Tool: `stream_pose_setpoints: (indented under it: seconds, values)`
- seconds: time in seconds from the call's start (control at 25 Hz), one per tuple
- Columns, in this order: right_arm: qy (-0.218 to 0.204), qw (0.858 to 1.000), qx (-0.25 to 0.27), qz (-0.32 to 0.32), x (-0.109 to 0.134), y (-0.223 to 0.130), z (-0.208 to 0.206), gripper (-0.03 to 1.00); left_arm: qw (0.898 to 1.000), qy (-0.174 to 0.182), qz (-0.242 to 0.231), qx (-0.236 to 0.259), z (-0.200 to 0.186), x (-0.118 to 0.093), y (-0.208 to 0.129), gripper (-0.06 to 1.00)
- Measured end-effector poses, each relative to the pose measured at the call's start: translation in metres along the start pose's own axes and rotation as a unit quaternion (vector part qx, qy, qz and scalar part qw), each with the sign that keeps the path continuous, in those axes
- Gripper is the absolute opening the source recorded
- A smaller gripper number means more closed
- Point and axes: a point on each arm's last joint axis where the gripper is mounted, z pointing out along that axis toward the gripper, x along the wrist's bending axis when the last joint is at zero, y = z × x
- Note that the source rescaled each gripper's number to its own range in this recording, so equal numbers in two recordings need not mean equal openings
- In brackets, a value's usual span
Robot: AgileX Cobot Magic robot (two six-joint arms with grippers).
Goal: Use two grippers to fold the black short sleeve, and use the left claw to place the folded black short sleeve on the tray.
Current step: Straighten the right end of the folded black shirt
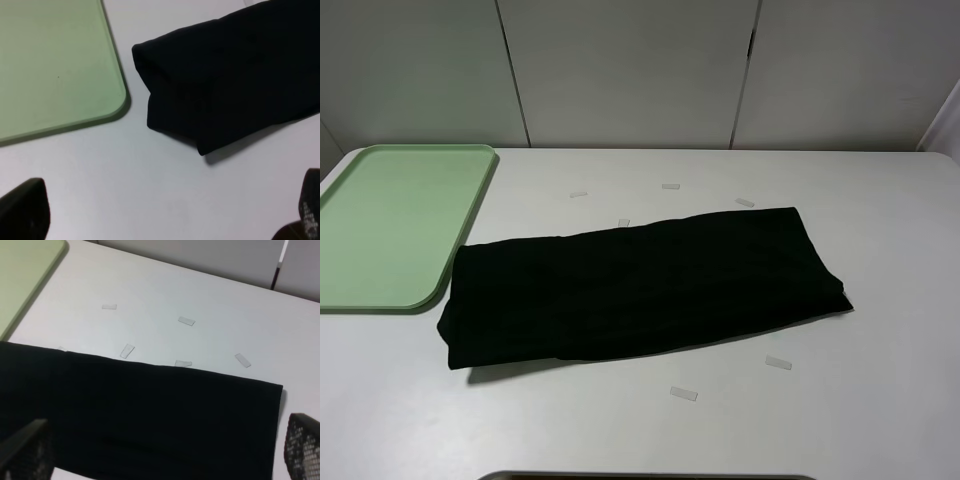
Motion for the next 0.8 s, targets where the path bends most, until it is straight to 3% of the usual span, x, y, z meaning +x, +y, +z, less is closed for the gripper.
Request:
stream_pose_setpoints:
  seconds: [0.36,0.8]
  values:
    - [0.007,1.0,0.027,0.008,-0.003,0.001,0.016,1.0,1.0,0.0,-0.001,0.0,0.0,0.0,0.0,1.0]
    - [0.029,0.984,0.174,0.016,-0.028,-0.008,0.119,1.0,1.0,0.0,-0.001,0.0,0.0,0.0,0.0,1.0]
